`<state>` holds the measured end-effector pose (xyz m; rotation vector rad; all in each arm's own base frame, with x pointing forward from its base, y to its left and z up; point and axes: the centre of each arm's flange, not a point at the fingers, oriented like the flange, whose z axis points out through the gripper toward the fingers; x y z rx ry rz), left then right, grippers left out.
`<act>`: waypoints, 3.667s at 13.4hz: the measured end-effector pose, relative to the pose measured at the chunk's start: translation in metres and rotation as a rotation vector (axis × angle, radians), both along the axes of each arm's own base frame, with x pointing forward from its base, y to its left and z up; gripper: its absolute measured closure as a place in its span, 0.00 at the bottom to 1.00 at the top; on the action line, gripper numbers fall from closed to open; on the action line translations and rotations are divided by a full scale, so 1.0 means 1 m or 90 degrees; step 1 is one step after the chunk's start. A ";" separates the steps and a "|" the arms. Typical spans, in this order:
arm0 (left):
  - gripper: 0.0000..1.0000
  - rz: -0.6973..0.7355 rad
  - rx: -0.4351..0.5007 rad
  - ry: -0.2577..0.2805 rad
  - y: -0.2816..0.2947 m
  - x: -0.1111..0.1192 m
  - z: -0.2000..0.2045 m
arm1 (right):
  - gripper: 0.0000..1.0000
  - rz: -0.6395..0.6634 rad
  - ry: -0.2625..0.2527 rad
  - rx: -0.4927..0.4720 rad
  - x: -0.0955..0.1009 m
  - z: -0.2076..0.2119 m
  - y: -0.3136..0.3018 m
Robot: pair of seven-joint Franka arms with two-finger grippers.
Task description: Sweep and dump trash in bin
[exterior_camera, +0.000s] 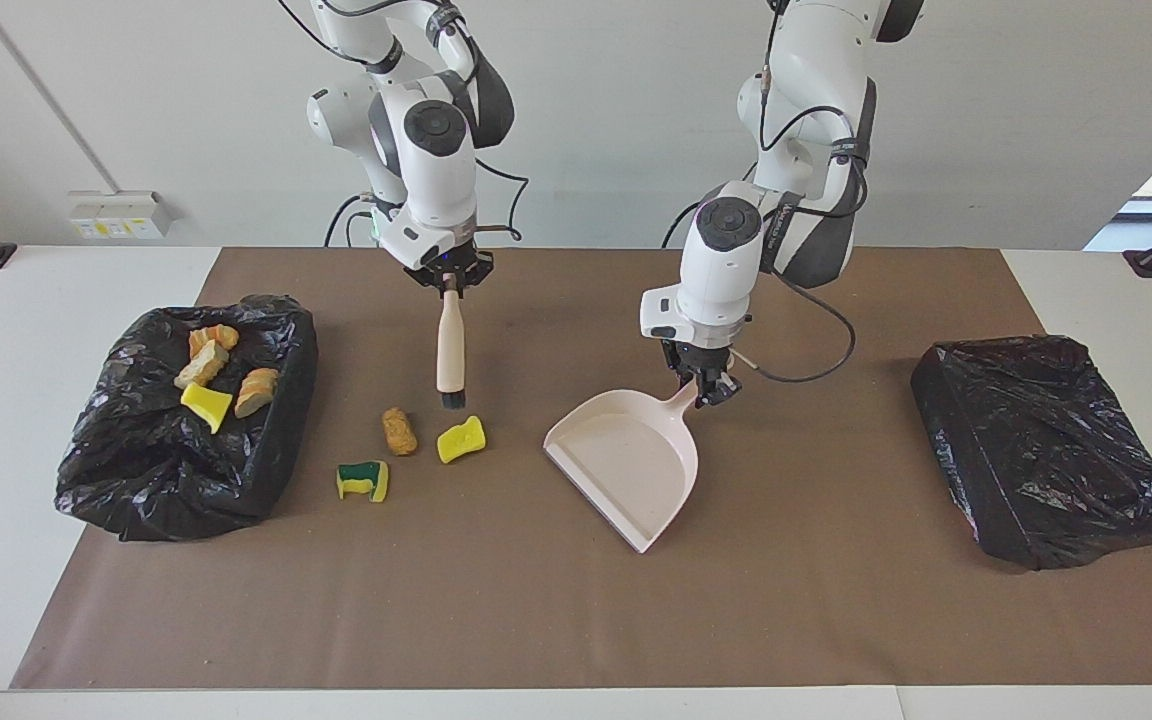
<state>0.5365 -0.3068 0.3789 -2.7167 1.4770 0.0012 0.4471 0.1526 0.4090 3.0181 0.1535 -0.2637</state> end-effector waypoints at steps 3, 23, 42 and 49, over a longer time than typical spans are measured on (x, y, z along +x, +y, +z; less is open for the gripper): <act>0.67 -0.080 0.004 0.008 -0.001 -0.004 -0.003 | 0.74 0.026 0.002 -0.020 0.055 -0.007 -0.057; 0.67 -0.150 0.018 0.009 -0.018 -0.044 -0.011 | 0.74 0.113 0.053 -0.037 0.105 -0.077 -0.025; 0.67 -0.179 0.015 0.001 -0.008 -0.040 -0.014 | 0.74 -0.105 0.048 0.207 0.067 -0.040 0.138; 0.67 -0.190 0.012 -0.006 0.000 -0.034 -0.014 | 0.74 -0.108 0.049 0.178 0.079 0.004 0.078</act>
